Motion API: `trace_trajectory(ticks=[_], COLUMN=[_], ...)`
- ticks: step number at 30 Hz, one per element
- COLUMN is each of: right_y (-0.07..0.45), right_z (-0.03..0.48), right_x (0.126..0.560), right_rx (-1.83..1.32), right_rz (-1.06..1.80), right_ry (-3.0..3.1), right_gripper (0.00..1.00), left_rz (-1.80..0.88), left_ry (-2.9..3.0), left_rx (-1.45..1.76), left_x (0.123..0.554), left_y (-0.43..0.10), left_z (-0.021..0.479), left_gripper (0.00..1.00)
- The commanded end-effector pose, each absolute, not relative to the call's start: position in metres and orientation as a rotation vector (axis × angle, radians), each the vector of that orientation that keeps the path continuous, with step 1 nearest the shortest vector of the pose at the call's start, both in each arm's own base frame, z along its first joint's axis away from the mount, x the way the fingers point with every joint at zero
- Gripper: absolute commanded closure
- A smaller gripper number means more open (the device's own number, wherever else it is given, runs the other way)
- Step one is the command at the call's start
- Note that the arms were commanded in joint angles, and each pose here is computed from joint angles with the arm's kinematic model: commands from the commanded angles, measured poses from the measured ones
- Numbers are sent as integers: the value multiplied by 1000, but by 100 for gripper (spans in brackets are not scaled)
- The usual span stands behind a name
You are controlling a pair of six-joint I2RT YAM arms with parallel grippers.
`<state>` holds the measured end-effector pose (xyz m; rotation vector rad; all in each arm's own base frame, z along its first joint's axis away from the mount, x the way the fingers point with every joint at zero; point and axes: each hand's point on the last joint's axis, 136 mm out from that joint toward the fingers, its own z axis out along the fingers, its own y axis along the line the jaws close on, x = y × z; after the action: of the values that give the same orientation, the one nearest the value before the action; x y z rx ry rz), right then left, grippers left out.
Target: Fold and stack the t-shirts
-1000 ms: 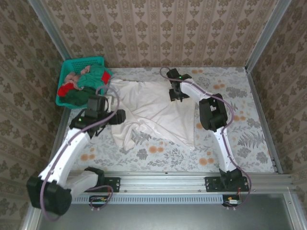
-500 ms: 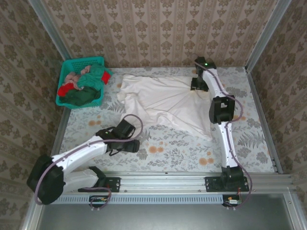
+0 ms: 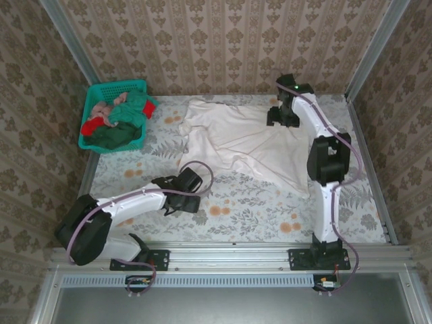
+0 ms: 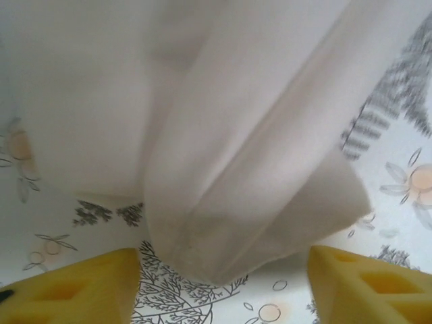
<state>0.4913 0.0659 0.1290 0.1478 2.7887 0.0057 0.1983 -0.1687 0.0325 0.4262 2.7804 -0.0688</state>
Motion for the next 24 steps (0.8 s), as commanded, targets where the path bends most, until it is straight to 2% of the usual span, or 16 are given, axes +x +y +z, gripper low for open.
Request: trace_trajectory(ticks=[1,4,6,8,10,13,16,20,24], right_y=[79,87,85,81,70,65,64,67,73], right_z=[140,114,101,95,97,104,119,132,134], right_x=[450,390,358,336,319,305,297,291,288], right_rx=[148,201,251,273,291,287,285,274,253], right_rz=[2,12,26,27,-15,-13,9,42,53], right_ry=[2718,2731,2725,2727,2727,2708,2687,2653,2645], right_gripper=[26,26,27,27,27,26,26,24,24], left_rz=[20,80,82,83,106,126,142,127,145], left_ry=[2696,2685,2704,2728,2755,2791,2806,2803,2859], left_rx=[418,466,489,525,552,568,550,456,348], left_x=[218,231,236,239,237,226,205,176,149], left_y=[-167,-171,-174,-176,-177,-174,-172,-166,-158], left_z=[51,47,37,26,19,21,52,105,118], left_gripper=[28,26,29,42,68,88,100,100,100])
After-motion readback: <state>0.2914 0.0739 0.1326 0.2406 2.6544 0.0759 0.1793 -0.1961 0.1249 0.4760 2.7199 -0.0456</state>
